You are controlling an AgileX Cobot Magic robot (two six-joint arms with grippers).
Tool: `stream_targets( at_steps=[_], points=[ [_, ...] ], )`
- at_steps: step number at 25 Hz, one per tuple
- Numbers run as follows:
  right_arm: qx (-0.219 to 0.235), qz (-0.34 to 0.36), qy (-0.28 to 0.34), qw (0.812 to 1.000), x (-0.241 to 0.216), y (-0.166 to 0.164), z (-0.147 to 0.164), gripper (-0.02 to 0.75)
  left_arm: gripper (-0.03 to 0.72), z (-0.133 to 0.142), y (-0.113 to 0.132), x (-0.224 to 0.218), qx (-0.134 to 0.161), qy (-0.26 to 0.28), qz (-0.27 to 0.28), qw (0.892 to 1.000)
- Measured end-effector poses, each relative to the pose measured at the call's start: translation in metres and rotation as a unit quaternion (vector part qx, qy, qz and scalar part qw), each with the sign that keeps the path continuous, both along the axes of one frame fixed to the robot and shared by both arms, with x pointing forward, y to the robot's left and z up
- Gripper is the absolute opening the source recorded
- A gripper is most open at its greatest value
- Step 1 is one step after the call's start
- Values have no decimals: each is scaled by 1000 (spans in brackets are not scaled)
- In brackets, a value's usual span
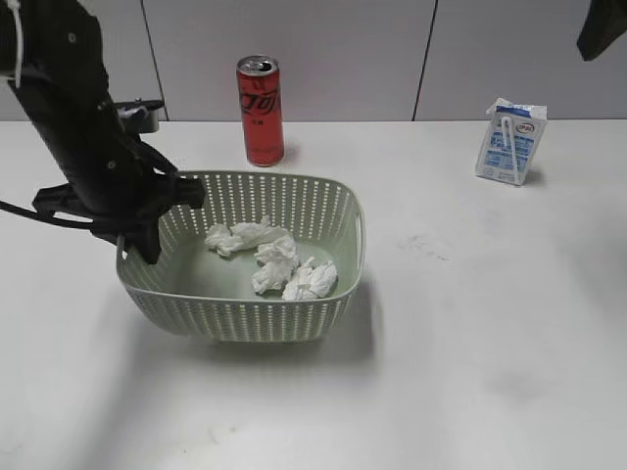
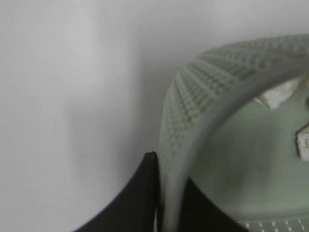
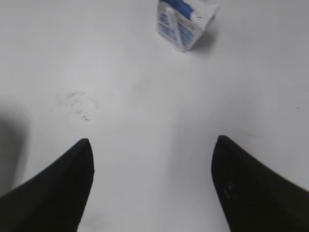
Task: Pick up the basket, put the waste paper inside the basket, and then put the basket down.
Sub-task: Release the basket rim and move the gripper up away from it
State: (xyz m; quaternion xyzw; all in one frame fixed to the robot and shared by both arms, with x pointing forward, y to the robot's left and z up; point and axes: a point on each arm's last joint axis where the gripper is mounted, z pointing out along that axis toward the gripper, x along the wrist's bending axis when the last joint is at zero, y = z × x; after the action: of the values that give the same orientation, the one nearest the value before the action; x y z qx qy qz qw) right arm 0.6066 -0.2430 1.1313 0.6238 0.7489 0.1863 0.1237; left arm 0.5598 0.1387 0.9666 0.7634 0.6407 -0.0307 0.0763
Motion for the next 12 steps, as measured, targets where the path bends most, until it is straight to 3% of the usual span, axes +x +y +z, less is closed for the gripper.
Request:
stream_targets(
  at_steps=[6, 12],
  points=[
    [10, -7, -8, 1000, -34, -7, 14, 571, 5, -27, -1, 13, 17, -11, 15, 1000],
    [22, -3, 5, 1000, -109, -14, 11, 571, 5, -31, -3, 17, 9, -29, 18, 999]
  ],
)
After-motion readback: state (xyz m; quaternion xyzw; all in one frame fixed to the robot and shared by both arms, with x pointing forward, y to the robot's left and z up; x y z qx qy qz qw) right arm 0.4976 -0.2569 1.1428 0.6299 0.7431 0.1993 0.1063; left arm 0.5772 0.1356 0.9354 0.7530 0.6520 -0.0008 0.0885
